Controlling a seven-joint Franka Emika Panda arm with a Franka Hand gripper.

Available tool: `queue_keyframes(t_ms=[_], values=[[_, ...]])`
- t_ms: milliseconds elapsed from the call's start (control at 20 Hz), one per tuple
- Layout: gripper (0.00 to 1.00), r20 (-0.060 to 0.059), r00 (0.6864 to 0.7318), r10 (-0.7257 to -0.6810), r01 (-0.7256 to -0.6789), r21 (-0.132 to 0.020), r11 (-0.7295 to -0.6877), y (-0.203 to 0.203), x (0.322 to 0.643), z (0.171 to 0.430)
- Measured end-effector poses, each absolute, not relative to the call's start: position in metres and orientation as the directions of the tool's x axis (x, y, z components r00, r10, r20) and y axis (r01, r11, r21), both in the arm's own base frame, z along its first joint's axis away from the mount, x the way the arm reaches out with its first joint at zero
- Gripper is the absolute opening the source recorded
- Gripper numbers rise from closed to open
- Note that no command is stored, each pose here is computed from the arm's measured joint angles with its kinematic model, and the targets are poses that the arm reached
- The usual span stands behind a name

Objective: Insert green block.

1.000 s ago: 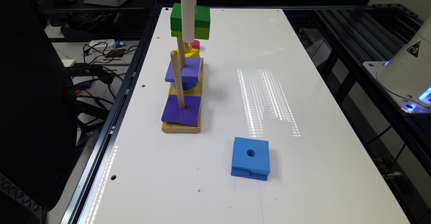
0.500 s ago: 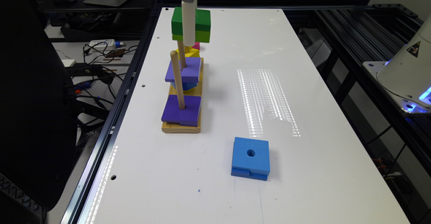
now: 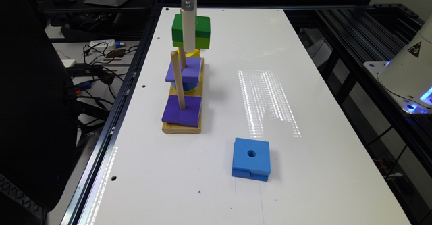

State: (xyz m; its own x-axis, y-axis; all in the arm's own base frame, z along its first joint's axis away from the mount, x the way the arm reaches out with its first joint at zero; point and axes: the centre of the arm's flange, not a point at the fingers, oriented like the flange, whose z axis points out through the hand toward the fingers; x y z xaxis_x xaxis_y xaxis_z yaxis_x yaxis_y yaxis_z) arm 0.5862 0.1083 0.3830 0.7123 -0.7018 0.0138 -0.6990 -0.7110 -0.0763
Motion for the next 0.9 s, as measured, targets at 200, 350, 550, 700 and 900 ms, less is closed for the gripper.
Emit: queue_keyframes(t_ms=[200, 350, 550, 700, 900], values=[[0.00, 0.014, 0.7123, -0.7017, -0.6990, -0.076, -0.7110, 0.1082, 0.5863, 0.3831], [0.00, 0.014, 0.7134, -0.7006, -0.6978, -0.077, -0.7121, 0.1091, 0.5862, 0.3832], [0.00, 0.016, 0.7162, -0.6977, -0.6945, -0.081, -0.7149, 0.1117, 0.5861, 0.3837], [0.00, 0.016, 0.7163, -0.6976, -0.6944, -0.082, -0.7150, 0.1118, 0.5862, 0.3838], [0.00, 0.013, 0.7163, -0.6976, -0.6946, -0.082, -0.7147, 0.1120, 0.5872, 0.3789]])
